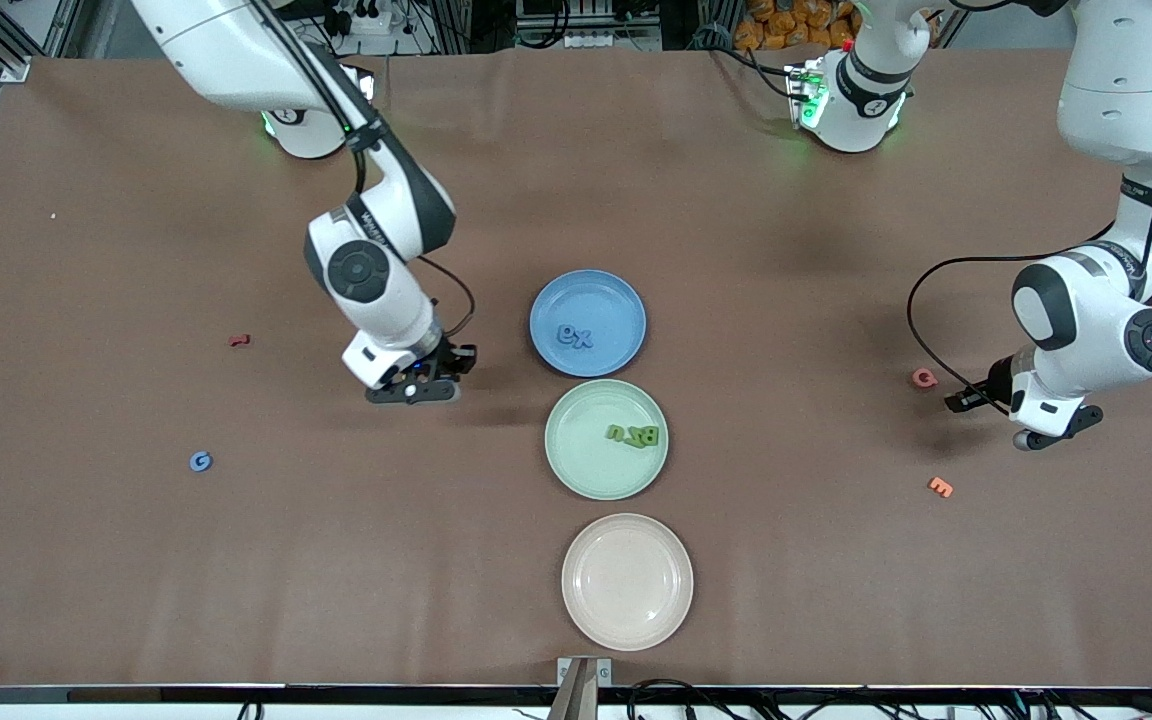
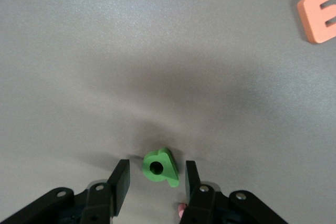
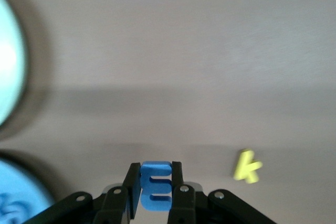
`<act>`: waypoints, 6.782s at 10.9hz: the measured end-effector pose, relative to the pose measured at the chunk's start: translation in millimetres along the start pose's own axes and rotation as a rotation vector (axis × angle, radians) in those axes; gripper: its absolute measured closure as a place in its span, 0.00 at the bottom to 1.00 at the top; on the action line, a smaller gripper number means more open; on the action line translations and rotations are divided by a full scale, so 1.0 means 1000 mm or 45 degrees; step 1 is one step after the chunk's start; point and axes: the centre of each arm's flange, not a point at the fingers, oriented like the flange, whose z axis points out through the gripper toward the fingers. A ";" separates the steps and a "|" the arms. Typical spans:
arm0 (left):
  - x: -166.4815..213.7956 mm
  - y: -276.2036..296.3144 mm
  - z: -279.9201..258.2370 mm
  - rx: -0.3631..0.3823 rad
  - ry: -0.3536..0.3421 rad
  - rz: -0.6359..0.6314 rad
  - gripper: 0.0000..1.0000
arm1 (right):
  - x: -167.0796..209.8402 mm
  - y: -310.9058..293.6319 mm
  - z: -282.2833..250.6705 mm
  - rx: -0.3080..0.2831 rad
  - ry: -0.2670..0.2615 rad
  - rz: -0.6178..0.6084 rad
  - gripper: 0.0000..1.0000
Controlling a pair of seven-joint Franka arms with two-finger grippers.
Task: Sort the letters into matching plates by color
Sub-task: 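Carry the E toward the blue plate while the left gripper grasps p, then release the E on the blue plate while the left gripper lifts p, then carry the green p to the green plate while the right gripper reaches c, then release the p in the green plate while the right gripper grasps c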
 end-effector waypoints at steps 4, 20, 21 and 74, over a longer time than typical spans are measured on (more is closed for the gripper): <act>0.000 0.001 0.001 0.000 0.002 0.002 0.49 | -0.033 -0.111 -0.002 0.080 0.012 0.062 0.72; -0.001 0.006 0.008 0.002 0.005 0.018 0.72 | -0.027 -0.150 0.015 -0.003 -0.101 0.066 0.00; -0.002 0.013 0.007 0.009 0.008 0.054 0.72 | -0.014 -0.132 0.007 -0.011 -0.108 0.055 0.00; -0.123 0.451 -0.079 -0.216 0.214 0.358 0.00 | 0.104 0.422 0.054 -0.132 0.063 -0.220 0.53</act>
